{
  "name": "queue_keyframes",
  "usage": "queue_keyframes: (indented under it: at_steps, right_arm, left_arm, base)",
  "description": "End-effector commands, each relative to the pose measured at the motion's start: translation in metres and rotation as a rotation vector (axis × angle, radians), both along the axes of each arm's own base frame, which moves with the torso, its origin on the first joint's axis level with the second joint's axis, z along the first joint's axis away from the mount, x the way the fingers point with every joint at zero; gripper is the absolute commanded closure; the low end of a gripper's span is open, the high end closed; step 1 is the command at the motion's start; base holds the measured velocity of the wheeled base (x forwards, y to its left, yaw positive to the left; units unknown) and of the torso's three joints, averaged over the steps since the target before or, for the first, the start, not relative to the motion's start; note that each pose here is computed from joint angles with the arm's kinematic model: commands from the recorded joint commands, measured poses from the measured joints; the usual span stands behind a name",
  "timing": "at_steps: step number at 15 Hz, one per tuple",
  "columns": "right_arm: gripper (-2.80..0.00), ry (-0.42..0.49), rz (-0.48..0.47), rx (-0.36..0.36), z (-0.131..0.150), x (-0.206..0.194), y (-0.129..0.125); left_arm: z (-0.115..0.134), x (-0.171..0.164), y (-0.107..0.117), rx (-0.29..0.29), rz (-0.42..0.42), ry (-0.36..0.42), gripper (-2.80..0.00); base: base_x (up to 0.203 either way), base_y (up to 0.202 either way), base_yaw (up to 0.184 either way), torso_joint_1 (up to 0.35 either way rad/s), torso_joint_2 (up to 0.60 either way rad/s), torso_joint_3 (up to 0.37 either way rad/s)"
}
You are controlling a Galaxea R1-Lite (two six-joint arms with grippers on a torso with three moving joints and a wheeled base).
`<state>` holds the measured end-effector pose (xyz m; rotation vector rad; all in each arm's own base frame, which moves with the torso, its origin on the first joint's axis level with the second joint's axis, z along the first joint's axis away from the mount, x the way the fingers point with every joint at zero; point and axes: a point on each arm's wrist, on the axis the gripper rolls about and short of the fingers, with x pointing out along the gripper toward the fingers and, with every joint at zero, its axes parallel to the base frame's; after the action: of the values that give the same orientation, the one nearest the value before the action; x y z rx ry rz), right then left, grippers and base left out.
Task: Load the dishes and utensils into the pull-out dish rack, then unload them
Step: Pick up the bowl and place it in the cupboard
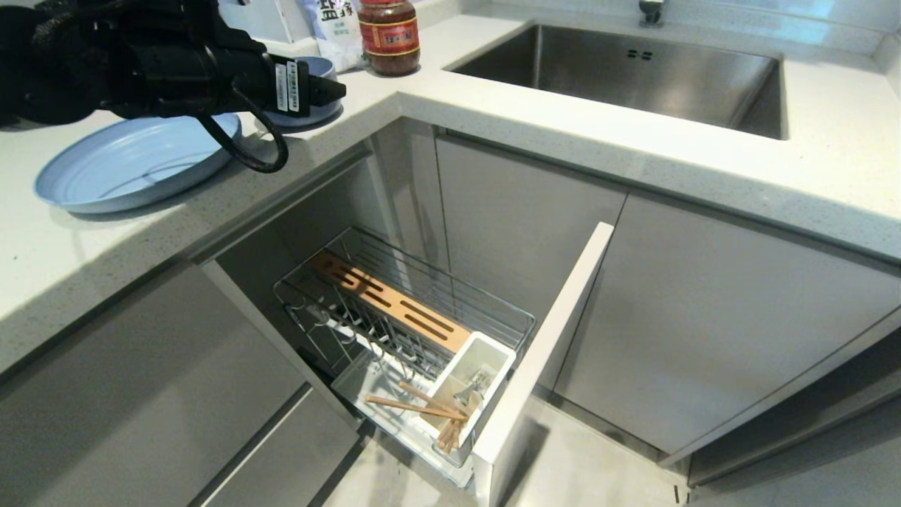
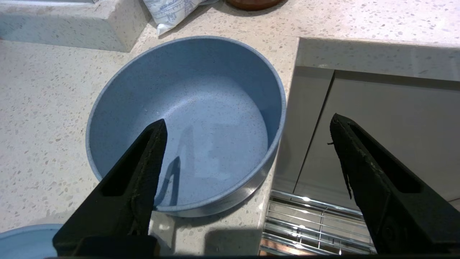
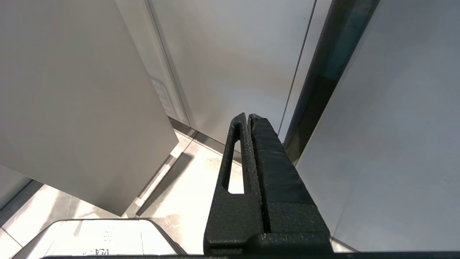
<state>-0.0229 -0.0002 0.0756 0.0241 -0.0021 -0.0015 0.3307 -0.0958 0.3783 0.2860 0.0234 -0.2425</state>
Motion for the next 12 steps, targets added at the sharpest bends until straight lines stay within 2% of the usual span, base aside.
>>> queue_keyframes:
  at_steps: [1,11,12]
  right_arm:
    - [0.00,-0.002,0.000,-0.001,-0.0005,-0.0002,0.0000]
    - [0.00,-0.002,0.000,0.001,-0.0005,-0.0002,0.0000]
    - [0.00,-0.002,0.000,-0.001,-0.0005,-0.0002,0.0000]
  left_arm:
    - [-0.0028,0.0036,-0.0002,0.004,0.002,0.008,-2.80]
    - [-0.0079,0.0077,-0.0007,0.010,0.003,0.029,-2.80]
    - [-0.0081,0.0077,-0.0007,0.010,0.001,0.030,0.00]
  base:
    - [0.000,0.000,0.000,0.000,0.00,0.000]
    - [0.000,0.000,0.000,0.000,0.00,0.000]
    - [0.000,0.000,0.000,0.000,0.00,0.000]
